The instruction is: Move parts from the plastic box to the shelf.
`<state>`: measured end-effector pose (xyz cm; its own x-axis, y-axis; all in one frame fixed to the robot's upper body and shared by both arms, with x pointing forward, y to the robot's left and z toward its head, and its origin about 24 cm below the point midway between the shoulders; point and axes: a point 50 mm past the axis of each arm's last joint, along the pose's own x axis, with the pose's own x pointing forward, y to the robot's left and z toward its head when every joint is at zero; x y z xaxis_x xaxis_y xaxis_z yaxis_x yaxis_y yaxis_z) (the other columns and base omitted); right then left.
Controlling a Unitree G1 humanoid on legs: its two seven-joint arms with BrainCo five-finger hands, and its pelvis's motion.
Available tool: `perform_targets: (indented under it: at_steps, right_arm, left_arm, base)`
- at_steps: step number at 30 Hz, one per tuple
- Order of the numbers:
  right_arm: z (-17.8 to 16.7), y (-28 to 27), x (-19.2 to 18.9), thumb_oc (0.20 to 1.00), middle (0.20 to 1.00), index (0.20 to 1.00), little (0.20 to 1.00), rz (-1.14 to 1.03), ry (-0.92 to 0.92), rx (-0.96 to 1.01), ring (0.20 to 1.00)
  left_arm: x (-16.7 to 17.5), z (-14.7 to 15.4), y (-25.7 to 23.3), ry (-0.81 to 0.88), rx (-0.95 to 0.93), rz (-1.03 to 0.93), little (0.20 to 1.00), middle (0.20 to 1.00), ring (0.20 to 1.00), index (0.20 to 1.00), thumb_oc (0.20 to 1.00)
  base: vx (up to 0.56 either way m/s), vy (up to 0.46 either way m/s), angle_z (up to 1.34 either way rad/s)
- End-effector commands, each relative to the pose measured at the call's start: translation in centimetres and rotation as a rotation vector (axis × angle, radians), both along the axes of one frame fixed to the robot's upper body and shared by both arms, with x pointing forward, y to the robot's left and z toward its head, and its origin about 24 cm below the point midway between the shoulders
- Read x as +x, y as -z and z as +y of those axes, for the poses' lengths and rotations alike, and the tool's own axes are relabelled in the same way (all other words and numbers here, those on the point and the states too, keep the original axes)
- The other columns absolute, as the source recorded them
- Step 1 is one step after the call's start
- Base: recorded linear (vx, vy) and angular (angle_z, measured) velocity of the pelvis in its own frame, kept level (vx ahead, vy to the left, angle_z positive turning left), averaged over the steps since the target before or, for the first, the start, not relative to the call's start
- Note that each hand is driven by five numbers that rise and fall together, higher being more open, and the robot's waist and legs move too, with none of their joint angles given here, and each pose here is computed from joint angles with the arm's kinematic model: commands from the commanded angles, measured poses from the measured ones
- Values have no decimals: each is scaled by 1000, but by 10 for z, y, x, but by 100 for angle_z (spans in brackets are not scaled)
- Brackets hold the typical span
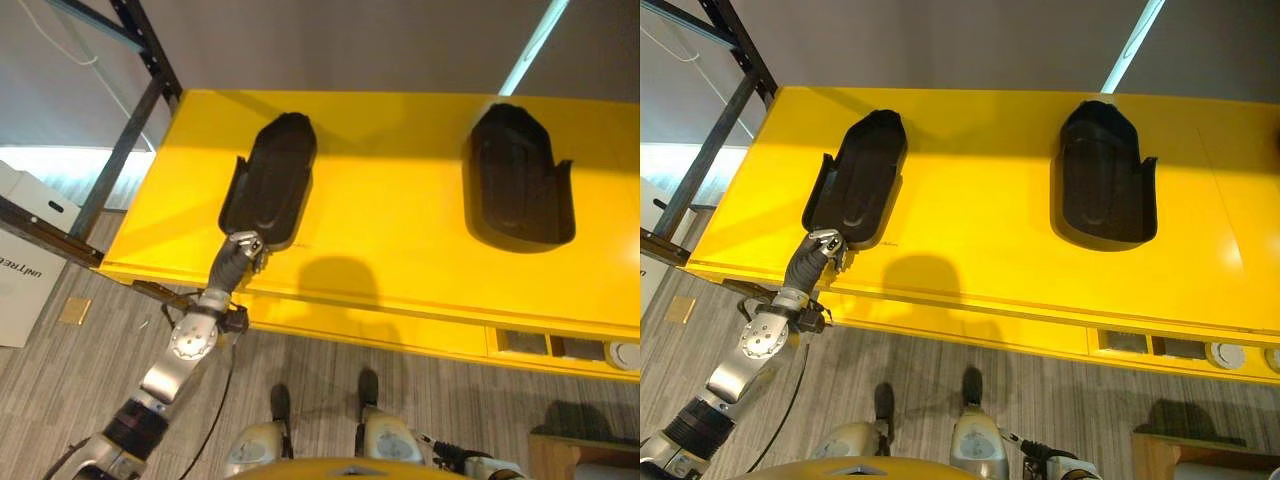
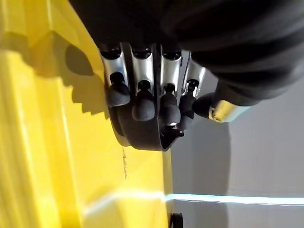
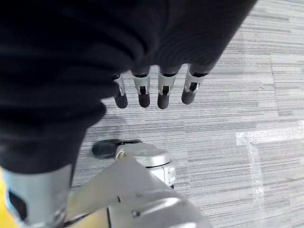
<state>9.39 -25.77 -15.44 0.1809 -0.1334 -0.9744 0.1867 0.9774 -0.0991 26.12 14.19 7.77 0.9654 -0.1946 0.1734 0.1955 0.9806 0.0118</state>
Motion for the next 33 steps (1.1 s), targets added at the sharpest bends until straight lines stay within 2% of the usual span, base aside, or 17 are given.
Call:
perform_targets:
  at_steps: [1, 12, 16, 20, 24, 25, 26, 27, 28, 29, 31, 33]
  right_arm:
    - [2, 1, -2, 1000, 1000, 1000, 1000, 34, -68, -24, 1000]
    - [-1, 1, -7, 1000, 1000, 1000, 1000, 58, -122, -50, 1000]
    - [1, 4, -15, 1000, 1000, 1000, 1000, 63, -83, -42, 1000]
    - [12, 8, -20, 1000, 1000, 1000, 1000, 73, -4, 18, 1000]
    - [19, 9, -14, 1000, 1000, 1000, 1000, 78, -32, 35, 1000]
    - [20, 8, -12, 1000, 1000, 1000, 1000, 78, -49, 35, 1000]
    - [21, 8, -10, 1000, 1000, 1000, 1000, 76, -61, 34, 1000]
    - [23, 8, -6, 1000, 1000, 1000, 1000, 71, -68, 36, 1000]
    - [23, 8, -5, 1000, 1000, 1000, 1000, 67, -66, 37, 1000]
    - [25, 8, -3, 1000, 1000, 1000, 1000, 58, -61, 41, 1000]
    - [30, 8, 2, 1000, 1000, 1000, 1000, 44, 5, 69, 1000]
    - [32, 8, 3, 1000, 1000, 1000, 1000, 46, 43, 87, 1000]
  left_arm:
    - [12, -5, -36, -6, -28, -170, 200, 200, 200, 200, 200]
    - [17, 2, -38, -107, -30, -173, 200, 200, 200, 200, 200]
    - [9, 15, -55, -228, -71, -324, 200, 200, 200, 200, 200]
    - [-3, 27, -52, -361, -6, -405, 200, 200, 200, 200, 200]
    - [-14, 35, -27, -421, 102, -412, 200, 200, 200, 200, 200]
    - [-16, 35, -21, -416, 138, -394, 313, 313, 313, 313, 313]
    - [-17, 37, -11, -421, 171, -344, 511, 511, 511, 511, 511]
    - [-19, 42, 11, -465, 192, -236, 799, 799, 799, 799, 799]
    - [-22, 47, 27, -500, 202, -163, 1000, 1000, 1000, 1000, 1000]
    - [-29, 59, 56, -566, 224, 1, 1000, 1000, 1000, 1000, 1000]
    - [-68, 75, 124, -701, 283, 286, 1000, 1000, 1000, 1000, 1000]
    - [-92, 81, 149, -745, 337, 405, 1000, 1000, 1000, 1000, 1000]
  base:
    - [7, 12, -7]
    - [10, 8, -3]
    - [-45, -28, 2]
    - [-45, -87, 9]
    - [-62, -92, 20]
    - [-39, -67, 17]
    - [-42, -65, 26]
    - [-45, -60, 29]
    - [-65, -54, 24]
    - [-85, -44, 18]
    - [-108, -35, 14]
    - [-54, -7, 6]
